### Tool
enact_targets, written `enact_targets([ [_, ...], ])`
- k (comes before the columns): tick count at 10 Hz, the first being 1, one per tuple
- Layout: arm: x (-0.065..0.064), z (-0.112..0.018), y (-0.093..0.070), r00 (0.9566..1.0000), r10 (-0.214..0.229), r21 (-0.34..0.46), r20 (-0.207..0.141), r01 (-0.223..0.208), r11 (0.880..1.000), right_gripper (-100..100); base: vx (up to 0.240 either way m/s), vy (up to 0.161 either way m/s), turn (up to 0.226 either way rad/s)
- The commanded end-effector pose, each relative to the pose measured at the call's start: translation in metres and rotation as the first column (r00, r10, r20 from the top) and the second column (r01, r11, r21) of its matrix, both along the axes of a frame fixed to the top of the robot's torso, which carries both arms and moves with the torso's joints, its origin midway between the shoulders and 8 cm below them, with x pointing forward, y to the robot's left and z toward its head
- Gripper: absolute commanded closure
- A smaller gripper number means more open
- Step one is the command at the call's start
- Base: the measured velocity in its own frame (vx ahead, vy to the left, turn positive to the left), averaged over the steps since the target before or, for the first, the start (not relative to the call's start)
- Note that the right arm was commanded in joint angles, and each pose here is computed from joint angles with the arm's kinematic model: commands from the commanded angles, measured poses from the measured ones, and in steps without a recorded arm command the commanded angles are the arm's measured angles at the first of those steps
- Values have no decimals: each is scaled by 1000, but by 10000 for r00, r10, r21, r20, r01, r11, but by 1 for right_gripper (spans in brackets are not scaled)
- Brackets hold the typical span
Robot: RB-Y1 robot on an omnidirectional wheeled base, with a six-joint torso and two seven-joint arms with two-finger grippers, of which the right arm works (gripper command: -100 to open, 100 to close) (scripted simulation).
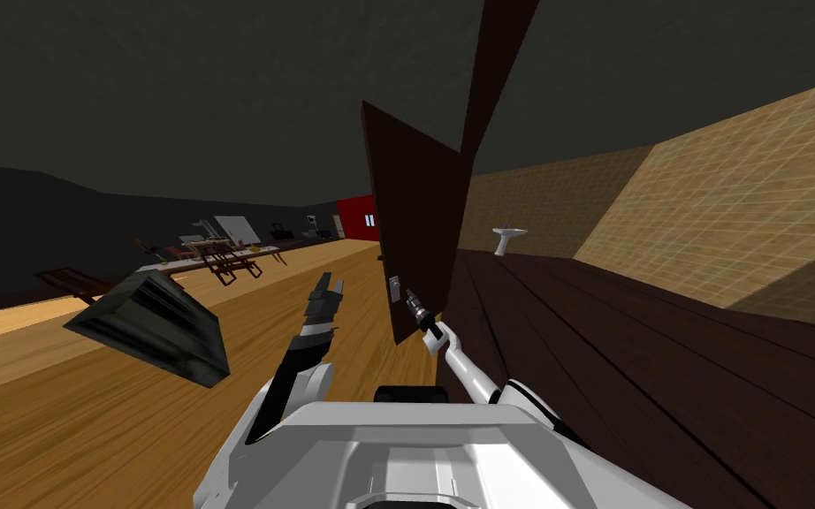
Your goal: Push the door open
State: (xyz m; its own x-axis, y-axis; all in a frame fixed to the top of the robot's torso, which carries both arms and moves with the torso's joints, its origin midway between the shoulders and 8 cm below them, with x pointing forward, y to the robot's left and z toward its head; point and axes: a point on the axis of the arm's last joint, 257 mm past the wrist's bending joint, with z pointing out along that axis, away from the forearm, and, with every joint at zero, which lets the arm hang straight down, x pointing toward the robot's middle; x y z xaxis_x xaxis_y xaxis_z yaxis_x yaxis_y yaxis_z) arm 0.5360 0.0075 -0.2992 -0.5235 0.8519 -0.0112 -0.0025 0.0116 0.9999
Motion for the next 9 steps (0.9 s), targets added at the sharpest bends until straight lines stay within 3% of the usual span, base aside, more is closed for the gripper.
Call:
enact_targets([
  [1, 1, 1, -2, 10000, -29, -18, 43, 29, 10000, -100, 148, 73, 14],
  [8, 2, 3, -4, 9998, -139, 46, 153, 139, 9999, -100, 172, 124, 19],
  [9, 2, 3, -4, 9998, -139, 46, 153, 139, 9999, 100, -8, -7, -6],
])
